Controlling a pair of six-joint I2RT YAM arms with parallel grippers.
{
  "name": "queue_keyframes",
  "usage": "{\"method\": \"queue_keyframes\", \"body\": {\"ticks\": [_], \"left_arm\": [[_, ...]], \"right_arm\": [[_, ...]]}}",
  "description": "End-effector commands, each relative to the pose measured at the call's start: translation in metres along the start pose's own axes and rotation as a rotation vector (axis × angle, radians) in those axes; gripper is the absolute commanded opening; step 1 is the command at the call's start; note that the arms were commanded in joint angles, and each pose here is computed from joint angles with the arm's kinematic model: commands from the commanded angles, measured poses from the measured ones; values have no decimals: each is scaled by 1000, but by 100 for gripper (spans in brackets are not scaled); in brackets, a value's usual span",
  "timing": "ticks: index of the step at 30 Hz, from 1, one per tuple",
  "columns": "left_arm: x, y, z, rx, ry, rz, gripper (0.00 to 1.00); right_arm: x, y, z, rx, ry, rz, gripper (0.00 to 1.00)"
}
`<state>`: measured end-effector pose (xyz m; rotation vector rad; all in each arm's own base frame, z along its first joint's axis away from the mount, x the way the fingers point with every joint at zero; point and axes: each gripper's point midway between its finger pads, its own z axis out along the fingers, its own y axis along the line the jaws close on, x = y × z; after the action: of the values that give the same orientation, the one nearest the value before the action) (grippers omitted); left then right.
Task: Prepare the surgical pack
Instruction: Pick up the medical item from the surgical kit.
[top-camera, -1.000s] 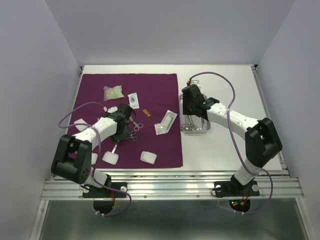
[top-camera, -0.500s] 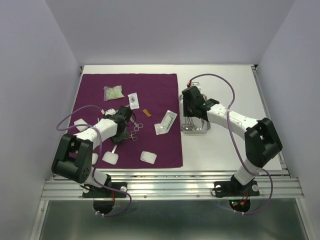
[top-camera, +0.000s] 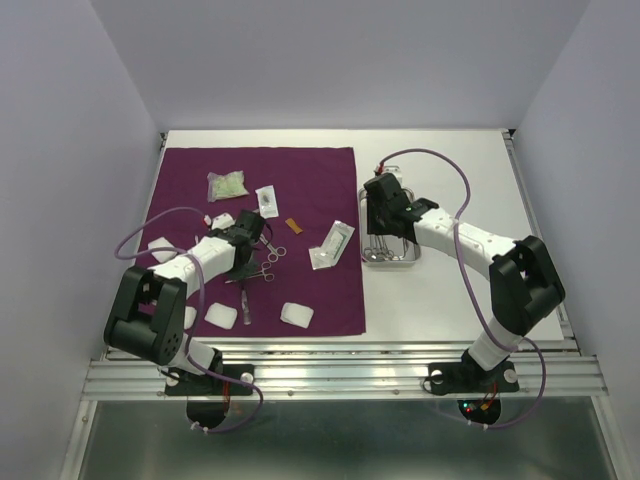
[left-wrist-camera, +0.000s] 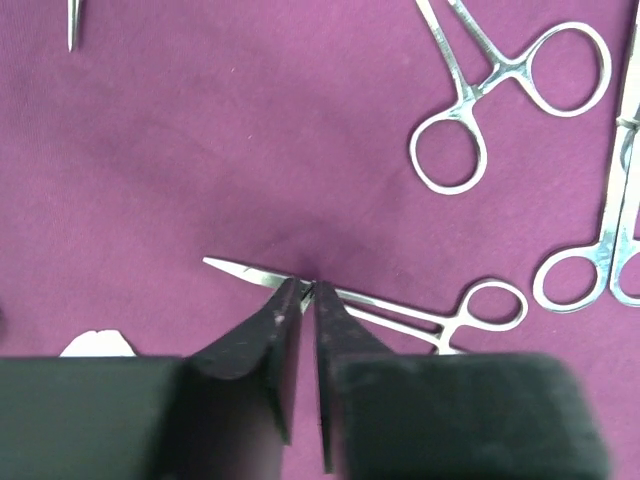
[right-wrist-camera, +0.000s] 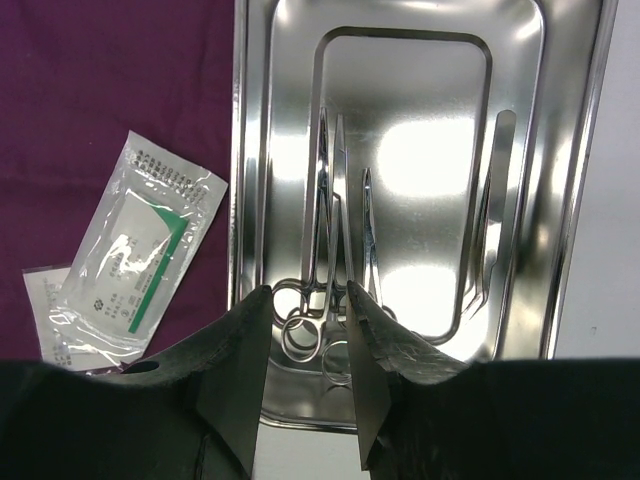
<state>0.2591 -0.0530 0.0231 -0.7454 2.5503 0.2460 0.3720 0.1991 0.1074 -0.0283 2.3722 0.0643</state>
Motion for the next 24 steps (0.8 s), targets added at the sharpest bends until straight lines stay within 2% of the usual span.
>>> {"method": "queue_keyframes", "body": {"ticks": [1,7,15,24], "left_arm": [[-18,-10,-1,16,-56,23,15],[-32,-30,-7,81,-75,34,0],[-40,-37,-23,132,-86,11,0],[-74,-67,-76,335,-148,-52,0]], "right_arm": [[-15,-3,-14,-9,-50,33,41],[-15,-6,-17,1,-53,37,41],[-17,-6,-18,0,-56,39,41],[-24,-1,-24,-26,-71,60,41]]}}
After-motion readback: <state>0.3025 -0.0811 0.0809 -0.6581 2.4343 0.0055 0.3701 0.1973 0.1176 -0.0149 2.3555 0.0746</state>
